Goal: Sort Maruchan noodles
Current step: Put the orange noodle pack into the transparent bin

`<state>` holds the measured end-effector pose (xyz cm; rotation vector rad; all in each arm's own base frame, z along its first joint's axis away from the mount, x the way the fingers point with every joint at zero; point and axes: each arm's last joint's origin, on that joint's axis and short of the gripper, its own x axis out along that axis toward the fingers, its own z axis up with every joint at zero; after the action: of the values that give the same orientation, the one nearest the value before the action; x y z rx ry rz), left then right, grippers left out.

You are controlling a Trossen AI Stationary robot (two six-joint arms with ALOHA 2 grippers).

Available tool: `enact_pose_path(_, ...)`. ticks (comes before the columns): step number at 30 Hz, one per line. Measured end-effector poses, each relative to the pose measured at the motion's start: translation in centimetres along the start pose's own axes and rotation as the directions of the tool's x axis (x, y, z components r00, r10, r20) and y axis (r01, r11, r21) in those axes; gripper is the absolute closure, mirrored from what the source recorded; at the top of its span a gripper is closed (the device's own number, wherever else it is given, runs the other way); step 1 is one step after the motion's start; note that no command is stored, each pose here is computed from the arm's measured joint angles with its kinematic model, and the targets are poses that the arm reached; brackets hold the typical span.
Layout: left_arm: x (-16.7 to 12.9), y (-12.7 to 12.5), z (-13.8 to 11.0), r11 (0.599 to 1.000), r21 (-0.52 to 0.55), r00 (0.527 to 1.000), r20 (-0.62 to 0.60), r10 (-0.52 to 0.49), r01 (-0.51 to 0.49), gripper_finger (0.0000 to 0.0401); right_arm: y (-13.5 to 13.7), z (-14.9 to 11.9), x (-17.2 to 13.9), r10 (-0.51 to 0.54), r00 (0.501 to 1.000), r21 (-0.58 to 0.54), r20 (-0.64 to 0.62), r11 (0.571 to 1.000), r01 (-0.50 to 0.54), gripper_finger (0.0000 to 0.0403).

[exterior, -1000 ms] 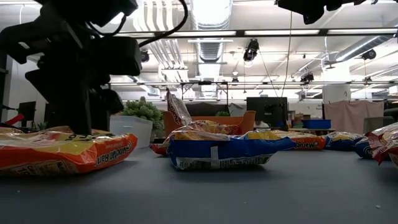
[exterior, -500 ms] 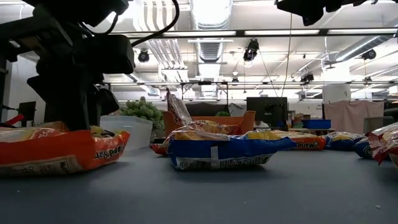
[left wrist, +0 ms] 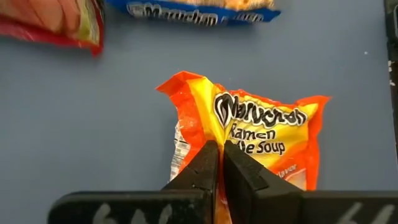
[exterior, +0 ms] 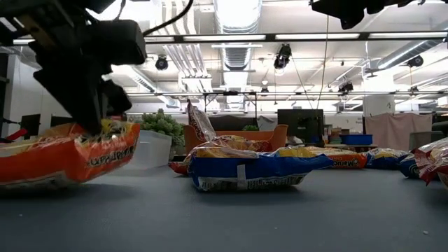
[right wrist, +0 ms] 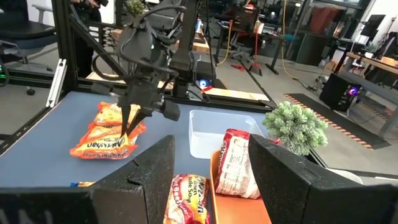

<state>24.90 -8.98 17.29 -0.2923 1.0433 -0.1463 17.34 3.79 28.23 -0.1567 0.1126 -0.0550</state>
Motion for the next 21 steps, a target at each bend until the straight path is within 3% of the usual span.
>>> enact_pose_path(9, -4.0, 0.0, 0.2, 0.997, 0.023, 0.988, 0.131, 0.076, -0.080, 0.0400, 0.0, 0.0, 0.0, -0.002, 1.000, 0.000, -0.001, 1.000, 0.002, 0.0209)
enact_pose_path(21, -9.1, 0.3, -0.3, 0.982, 0.017, 0.936, 0.307, 0.174, -0.188, 0.0400, 0.0, 0.0, 0.0, -0.003, 1.000, 0.000, -0.001, 1.000, 0.003, 0.0209)
